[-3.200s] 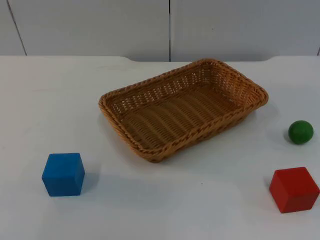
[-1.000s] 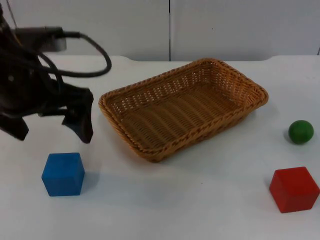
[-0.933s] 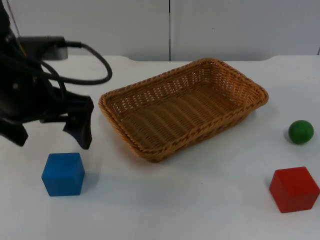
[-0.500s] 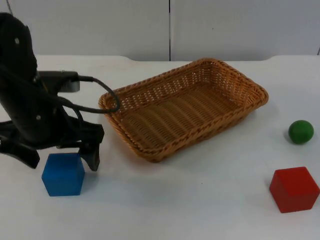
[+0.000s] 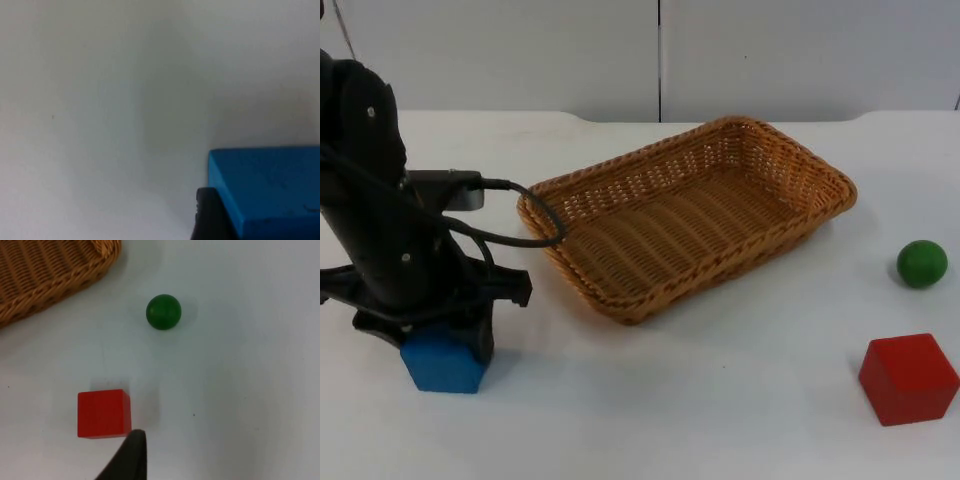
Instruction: Place all geometric objects except the red cube into the basket.
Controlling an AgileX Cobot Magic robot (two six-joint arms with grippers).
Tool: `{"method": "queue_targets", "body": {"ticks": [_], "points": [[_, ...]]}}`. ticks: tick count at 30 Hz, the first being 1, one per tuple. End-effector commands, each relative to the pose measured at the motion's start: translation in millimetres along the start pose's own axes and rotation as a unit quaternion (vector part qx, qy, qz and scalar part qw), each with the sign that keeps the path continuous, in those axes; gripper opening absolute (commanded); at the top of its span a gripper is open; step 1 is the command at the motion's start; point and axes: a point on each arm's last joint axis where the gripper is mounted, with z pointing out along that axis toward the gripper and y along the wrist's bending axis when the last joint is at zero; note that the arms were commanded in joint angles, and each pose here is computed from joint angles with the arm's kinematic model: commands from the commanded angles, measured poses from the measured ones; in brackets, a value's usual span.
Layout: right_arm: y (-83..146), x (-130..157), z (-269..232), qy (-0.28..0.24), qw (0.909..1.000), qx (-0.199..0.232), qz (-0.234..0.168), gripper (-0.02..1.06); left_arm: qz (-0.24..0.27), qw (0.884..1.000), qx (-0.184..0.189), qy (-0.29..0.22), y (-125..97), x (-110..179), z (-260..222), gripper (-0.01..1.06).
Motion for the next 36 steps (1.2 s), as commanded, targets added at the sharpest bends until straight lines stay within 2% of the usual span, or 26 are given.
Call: {"method": "queue_targets", "body": {"ticks": [1, 3, 4, 8, 11, 13, 17, 22, 25, 28, 29, 31, 36], "points": [[-1, -2, -1, -0.009, 1.0, 0.003, 0.0, 1.05, -0.002, 1.0, 0.002, 0.0, -2, 0, -1, 0.28], [-1, -2, -1, -0.009, 1.0, 0.003, 0.0, 1.05, 0.002, 1.0, 0.002, -0.001, -2, 0, -2, 0.05], [-1, -2, -1, -0.009, 1.0, 0.003, 0.0, 1.05, 0.008, 1.0, 0.002, -0.002, -3, 0, -4, 0.0], [-1, -2, -1, -0.008, 1.0, 0.004, 0.0, 1.05, 0.031, 0.999, 0.007, -0.011, -4, 0, -23, 0.0], [-1, -2, -1, -0.008, 1.0, 0.004, 0.0, 1.05, 0.062, 0.996, 0.016, -0.066, -8, -3, -66, 0.0], [-1, -2, -1, -0.008, 1.0, 0.004, 0.0, 1.05, 0.067, 0.995, 0.017, -0.076, -9, -3, -73, 0.0], [-1, -2, -1, -0.008, 1.0, 0.004, 0.0, 1.05, 0.112, 0.982, 0.034, -0.149, -17, -14, -118, 0.0], [-1, -2, -1, -0.008, 1.0, 0.003, 0.0, 1.05, 0.128, 0.976, 0.048, -0.167, -29, -38, -135, 0.0], [-1, -2, -1, -0.008, 1.0, 0.003, 0.0, 1.05, 0.146, 0.972, 0.06, -0.175, -41, -50, -138, 0.0], [-1, -2, -1, -0.008, 1.0, 0.0, 0.003, 1.05, 0.182, 0.964, 0.069, -0.181, -68, -69, -128, 0.0], [-1, -2, -1, -0.008, 1.0, 0.0, 0.003, 1.05, 0.182, 0.964, 0.069, -0.181, -68, -69, -128, 0.0], [-1, -2, -1, -0.008, 1.0, 0.0, 0.003, 1.05, 0.21, 0.96, 0.068, -0.173, -90, -86, -115, 0.0], [-1, -2, -1, -0.008, 1.0, 0.0, 0.003, 1.05, 0.225, 0.961, 0.064, -0.146, -106, -107, -79, 0.0]]}}
